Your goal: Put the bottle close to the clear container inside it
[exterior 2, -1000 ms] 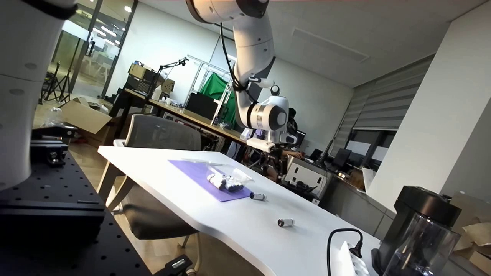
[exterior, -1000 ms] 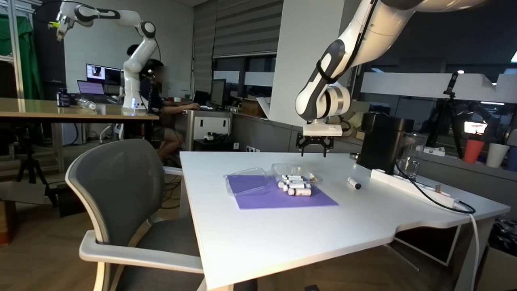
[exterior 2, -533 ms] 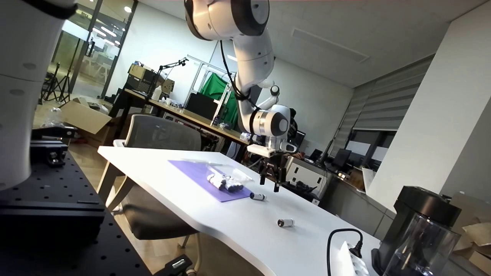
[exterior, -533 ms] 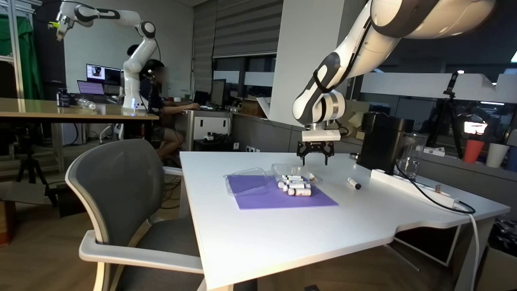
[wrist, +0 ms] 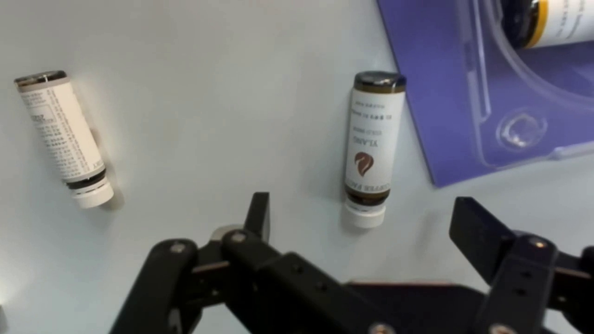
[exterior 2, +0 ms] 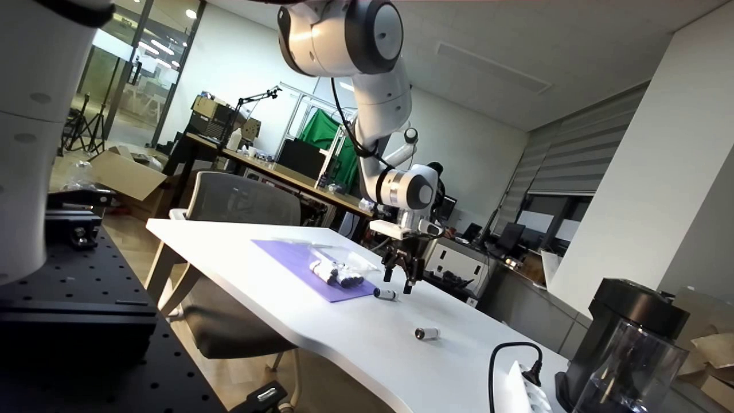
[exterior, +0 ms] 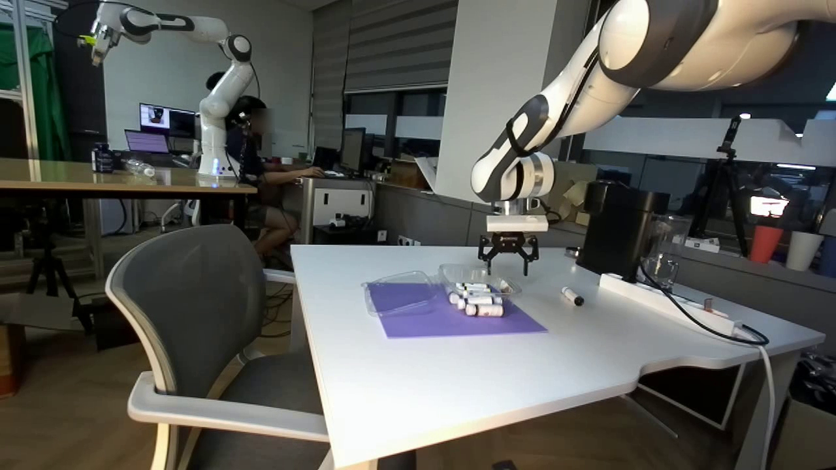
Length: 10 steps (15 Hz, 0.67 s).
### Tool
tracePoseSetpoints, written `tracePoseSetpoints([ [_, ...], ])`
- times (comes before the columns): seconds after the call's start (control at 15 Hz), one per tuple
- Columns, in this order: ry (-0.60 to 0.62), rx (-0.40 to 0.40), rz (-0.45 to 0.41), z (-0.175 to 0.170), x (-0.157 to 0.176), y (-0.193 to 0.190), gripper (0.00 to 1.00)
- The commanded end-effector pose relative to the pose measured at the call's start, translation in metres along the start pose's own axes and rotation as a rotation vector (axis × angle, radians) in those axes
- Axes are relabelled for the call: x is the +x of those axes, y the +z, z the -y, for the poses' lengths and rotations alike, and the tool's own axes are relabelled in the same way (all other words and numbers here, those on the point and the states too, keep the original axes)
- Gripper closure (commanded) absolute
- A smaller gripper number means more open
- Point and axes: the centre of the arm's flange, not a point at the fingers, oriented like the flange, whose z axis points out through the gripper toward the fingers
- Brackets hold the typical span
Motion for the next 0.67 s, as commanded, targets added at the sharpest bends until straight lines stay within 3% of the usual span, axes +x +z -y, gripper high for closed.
tracePoseSetpoints([
  [0.0,0.006,0.023,0.045,0.005,0.02,0.008,0.0],
  [0.13,-0.004,0.03,0.067,0.006,0.019,0.012,0.0],
  [0.2,-0.006,0.038,0.076,0.006,0.018,0.014,0.25],
  [0.27,-0.011,0.042,0.08,0.007,0.018,0.015,0.26],
  [0.6,-0.013,0.052,0.094,0.009,0.018,0.02,0.61],
])
